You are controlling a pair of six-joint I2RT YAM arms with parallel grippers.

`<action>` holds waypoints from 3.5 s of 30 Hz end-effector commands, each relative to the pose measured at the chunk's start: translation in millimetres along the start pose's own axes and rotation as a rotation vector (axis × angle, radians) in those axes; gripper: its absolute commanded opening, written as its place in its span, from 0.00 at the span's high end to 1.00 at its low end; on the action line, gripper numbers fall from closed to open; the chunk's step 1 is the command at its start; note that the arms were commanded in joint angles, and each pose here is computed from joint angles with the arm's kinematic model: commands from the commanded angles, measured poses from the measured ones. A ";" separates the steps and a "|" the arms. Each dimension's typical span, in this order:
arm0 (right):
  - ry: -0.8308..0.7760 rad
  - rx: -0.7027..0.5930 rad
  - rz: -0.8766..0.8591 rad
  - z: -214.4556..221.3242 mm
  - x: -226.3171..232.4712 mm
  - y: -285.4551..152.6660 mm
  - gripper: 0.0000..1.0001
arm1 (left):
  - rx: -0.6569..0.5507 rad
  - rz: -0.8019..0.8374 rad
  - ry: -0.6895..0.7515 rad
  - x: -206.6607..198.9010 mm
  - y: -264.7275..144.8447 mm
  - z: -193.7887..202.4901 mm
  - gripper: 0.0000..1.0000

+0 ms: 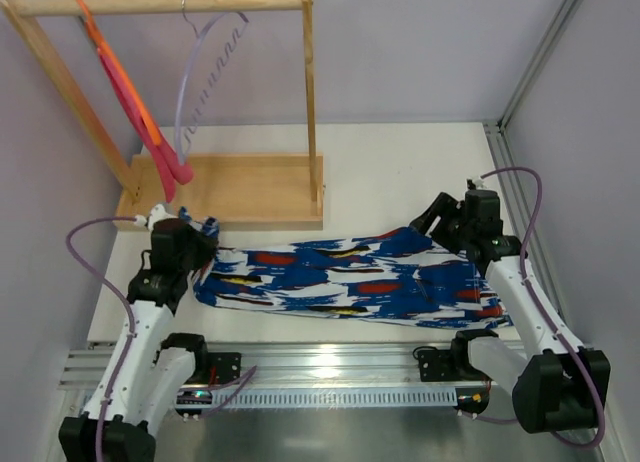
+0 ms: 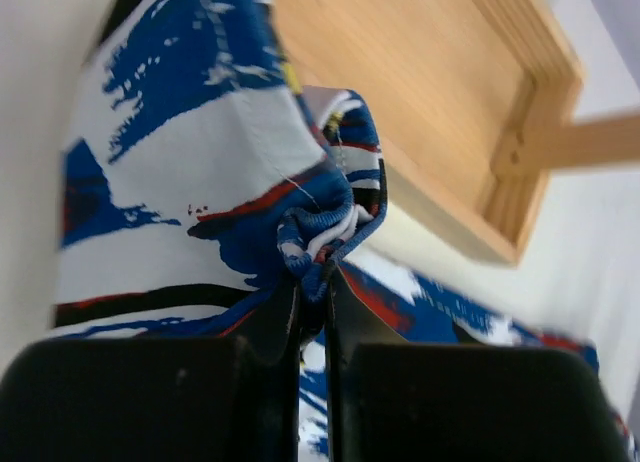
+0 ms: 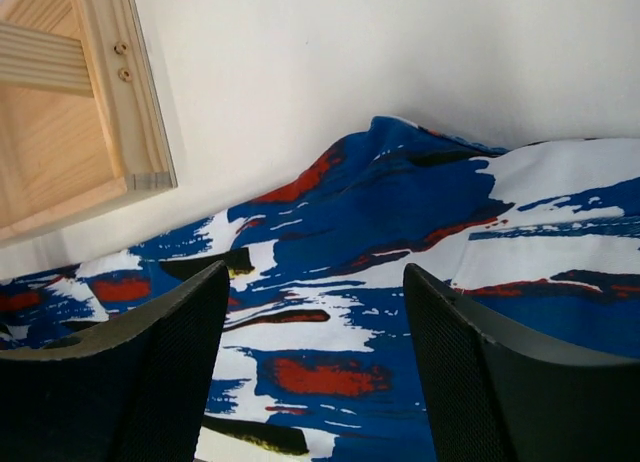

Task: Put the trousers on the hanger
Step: Fold the trousers

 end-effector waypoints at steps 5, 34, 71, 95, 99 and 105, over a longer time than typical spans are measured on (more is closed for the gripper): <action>0.098 0.159 0.130 34.9 -21.5 8.8 0.30 | 0.337 0.167 0.115 1.8 1.5 127.8 1.00; -0.079 0.383 0.210 99.2 -32.4 21.3 0.40 | 0.498 -0.153 0.360 -30.5 59.5 165.8 0.40; 0.354 0.343 0.487 96.2 10.4 0.6 0.49 | 0.390 -0.410 0.028 54.3 78.2 119.1 0.36; 0.294 0.290 0.677 126.9 -12.2 5.0 0.96 | 0.346 -0.526 0.068 75.2 81.5 117.2 0.36; 0.220 0.294 0.775 129.7 -29.7 -8.2 0.96 | 0.330 -0.553 0.078 77.2 83.5 114.3 0.35; 0.215 0.298 0.793 143.2 -44.0 -13.9 0.96 | 0.331 -0.550 0.057 75.8 82.7 114.3 0.35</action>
Point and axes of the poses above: each gripper's point midway between its finger pads, its own y axis out along the fingers, its own x axis along the line the jaws close on, z = x × y, the point moved 5 cm from there along -y, back along the fingers, and after that the axes turned 12 degrees about -y, right-handed, at the moved point
